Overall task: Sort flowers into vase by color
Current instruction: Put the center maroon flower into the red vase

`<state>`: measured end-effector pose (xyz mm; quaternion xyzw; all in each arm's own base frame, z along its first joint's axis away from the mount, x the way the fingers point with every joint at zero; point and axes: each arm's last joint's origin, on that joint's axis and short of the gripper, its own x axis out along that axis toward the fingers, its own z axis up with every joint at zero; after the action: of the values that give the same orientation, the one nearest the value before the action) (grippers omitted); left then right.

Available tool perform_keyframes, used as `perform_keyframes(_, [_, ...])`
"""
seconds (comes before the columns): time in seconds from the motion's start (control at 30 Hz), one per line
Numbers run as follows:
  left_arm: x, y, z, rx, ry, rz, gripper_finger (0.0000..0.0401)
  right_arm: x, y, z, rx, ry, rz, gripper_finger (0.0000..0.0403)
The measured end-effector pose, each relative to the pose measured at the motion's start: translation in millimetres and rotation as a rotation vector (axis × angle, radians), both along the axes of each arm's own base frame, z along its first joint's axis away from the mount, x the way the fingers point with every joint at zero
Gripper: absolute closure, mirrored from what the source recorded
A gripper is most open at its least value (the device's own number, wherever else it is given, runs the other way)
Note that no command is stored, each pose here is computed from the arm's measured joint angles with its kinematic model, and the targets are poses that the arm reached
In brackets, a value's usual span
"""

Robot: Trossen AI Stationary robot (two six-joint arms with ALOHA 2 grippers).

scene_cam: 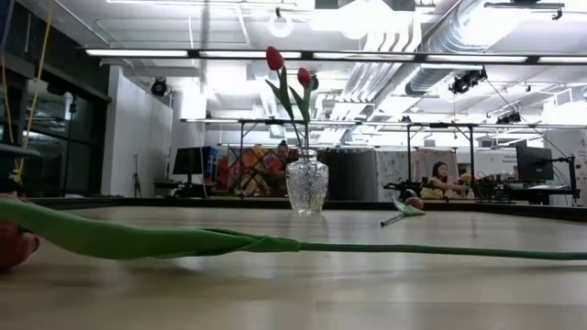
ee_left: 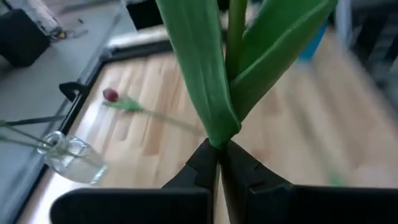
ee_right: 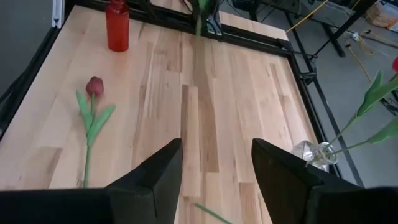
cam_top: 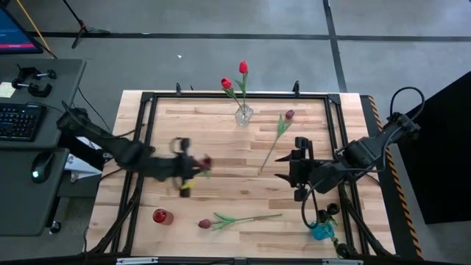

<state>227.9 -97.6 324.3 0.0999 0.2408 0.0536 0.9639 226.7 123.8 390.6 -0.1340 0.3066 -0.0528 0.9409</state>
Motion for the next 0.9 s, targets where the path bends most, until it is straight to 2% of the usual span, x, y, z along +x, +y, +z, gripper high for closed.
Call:
perform_keyframes(0.1, [-28,-9,19,-0.168,-0.138,0.083,0.0401,1,1,-1,-0.009,0.005,0.003,0.0222])
perform_keyframes(0.2, [-50,-12,33,-0.397,-0.233,0.126,0.0401,2,1,-2,-0.009,0.006,0.003,0.0222])
perform_keyframes(0.27, [-63,-13,38,-0.51,-0.237,0.103,0.0401,2,1,-2,-0.006,0.005,0.001,0.0222])
perform_keyframes(0.33, [-74,-15,39,-0.563,-0.204,0.073,0.0401,2,1,-2,0.001,0.004,-0.004,0.0222])
perform_keyframes(0.4, [-83,-19,34,-0.574,-0.15,0.056,0.0401,2,1,-2,0.006,0.003,-0.008,0.0222])
perform_keyframes(0.53, [-97,-31,26,-0.505,-0.066,-0.014,0.0401,2,1,-1,0.016,-0.004,-0.012,0.0222])
perform_keyframes(0.7, [-115,-45,25,-0.464,-0.082,-0.083,0.0401,4,2,1,0.032,-0.028,-0.011,0.0222])
perform_keyframes(0.9, [-137,-58,29,-0.453,-0.034,-0.293,0.0401,5,2,2,0.043,-0.046,-0.013,0.0222])
